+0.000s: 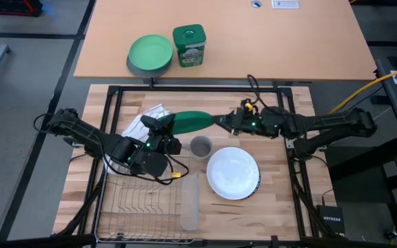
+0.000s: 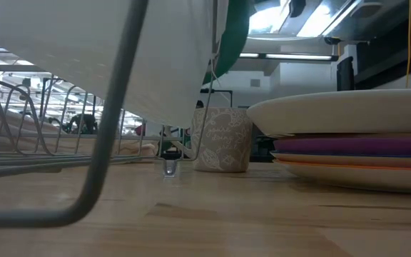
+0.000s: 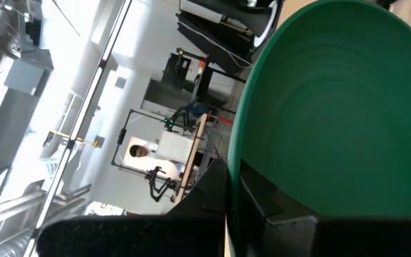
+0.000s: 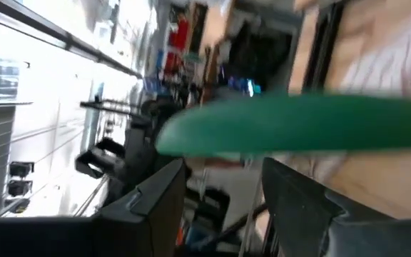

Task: Sort dishes
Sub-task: Put the green plate into the dish rack

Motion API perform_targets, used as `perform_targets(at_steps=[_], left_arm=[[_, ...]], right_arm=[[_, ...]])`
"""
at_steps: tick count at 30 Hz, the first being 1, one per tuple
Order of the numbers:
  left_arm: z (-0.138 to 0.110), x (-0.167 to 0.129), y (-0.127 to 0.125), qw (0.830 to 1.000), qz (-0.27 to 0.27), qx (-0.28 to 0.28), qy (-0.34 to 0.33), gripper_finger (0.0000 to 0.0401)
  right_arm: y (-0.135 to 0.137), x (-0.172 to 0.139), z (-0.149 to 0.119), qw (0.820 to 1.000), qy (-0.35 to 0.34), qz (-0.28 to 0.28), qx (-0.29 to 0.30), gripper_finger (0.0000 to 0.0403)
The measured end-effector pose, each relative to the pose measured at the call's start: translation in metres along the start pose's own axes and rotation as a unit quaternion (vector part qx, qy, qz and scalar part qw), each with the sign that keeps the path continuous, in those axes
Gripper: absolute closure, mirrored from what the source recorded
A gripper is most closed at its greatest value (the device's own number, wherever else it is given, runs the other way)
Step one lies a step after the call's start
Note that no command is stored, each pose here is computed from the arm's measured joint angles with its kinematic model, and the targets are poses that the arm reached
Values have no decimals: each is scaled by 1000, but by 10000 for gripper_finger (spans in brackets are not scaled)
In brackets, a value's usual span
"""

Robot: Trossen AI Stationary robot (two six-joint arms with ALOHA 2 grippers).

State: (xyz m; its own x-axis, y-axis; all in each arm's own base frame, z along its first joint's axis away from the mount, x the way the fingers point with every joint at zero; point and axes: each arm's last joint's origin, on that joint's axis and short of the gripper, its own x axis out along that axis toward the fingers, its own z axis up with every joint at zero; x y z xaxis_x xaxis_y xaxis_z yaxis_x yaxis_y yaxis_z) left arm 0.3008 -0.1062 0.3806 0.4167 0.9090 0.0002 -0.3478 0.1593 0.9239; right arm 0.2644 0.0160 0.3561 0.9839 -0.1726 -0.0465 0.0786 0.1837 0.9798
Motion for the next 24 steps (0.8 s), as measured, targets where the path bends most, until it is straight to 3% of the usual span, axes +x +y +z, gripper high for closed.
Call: perform_targets(at_steps=[6, 19, 24], left_arm=[[0, 2, 0, 1000, 1, 15, 4, 401], [0, -1, 0, 1000, 0, 23, -1, 401], [0, -3, 0, 1000, -2, 25, -5, 401]], right_arm=[[-14, 17, -8, 999, 8, -24, 44, 213], [-3, 28, -8, 996, -25, 69, 57, 213], [-4, 29, -7, 996, -41, 60, 56, 213]])
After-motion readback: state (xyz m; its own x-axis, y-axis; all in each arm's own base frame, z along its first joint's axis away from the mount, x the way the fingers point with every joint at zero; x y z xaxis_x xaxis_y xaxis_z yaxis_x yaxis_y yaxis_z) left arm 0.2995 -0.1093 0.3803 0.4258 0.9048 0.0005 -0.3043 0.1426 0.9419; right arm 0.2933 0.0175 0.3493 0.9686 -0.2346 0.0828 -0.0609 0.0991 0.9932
